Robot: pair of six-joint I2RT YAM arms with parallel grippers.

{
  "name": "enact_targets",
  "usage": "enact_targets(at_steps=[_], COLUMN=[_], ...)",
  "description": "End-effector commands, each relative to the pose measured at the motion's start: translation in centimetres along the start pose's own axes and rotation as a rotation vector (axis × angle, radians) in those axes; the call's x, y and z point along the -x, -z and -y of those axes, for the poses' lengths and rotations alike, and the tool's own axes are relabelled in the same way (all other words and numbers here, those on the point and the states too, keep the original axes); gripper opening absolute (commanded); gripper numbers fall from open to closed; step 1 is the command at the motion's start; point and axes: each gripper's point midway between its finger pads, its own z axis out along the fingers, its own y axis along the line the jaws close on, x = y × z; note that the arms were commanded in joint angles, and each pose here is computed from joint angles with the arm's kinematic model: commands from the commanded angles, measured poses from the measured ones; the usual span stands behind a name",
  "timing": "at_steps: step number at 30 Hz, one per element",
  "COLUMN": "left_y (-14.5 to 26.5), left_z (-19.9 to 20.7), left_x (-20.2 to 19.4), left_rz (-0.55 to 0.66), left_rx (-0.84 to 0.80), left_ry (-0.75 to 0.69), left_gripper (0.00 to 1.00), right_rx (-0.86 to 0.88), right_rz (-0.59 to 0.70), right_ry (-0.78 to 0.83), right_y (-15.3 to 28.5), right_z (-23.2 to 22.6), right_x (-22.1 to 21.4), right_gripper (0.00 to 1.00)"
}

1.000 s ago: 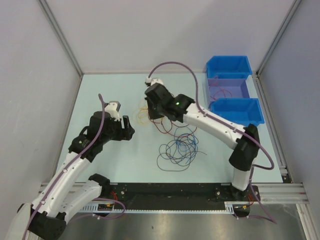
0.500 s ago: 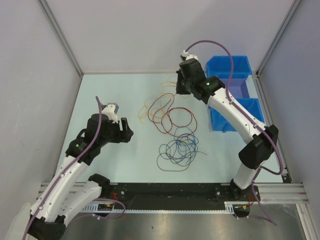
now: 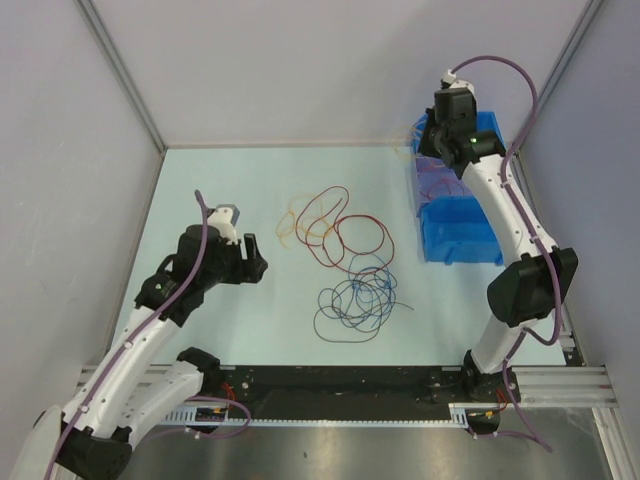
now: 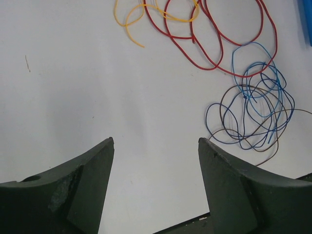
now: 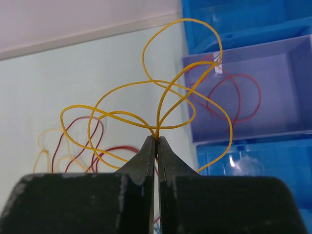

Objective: Untangle the cables

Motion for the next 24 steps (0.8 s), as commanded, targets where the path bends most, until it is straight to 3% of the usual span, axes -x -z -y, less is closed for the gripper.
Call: enact_targets(at_steps=[1, 10, 21, 22, 23, 24], left_y=[-0.4, -1.0, -1.2, -1.2, -1.2, -1.3], left_z=[-0.5, -0.7, -1.1, -1.1, -1.1, -1.1], left_x=[0.6, 0.2, 0.1, 0.1, 0.1, 0.1], left_rz=[0.022, -0.002, -0.013, -0.014, -0.015, -0.017], left_rx=[0.029, 0.042, 0.058, 0.057, 0.057, 0.056], left_ry=[0.016, 0.019, 0.027, 0.026, 0.026, 0.024], left_gripper=[0.75, 0.75, 0.75, 0.75, 0.74, 0.75], right_rx=[-0.033, -0.196, -0.308, -0.330, -0.338, -0.346], right_rz=[0.067, 0.034, 0.021, 0.022, 0.024, 0.027], right_ry=[0.021, 0.078, 0.082, 0.074, 0.070, 0.052], right_y=[-1.8, -5.7, -7.7, -7.8, -7.7, -7.6], right_z=[2.2, 8.8, 12.4, 12.8, 12.9, 13.1], right_x=[2.8, 2.3, 2.2, 2.2, 2.3, 2.3], right_gripper=[0.00, 0.00, 0.02, 0.10, 0.42, 0.56])
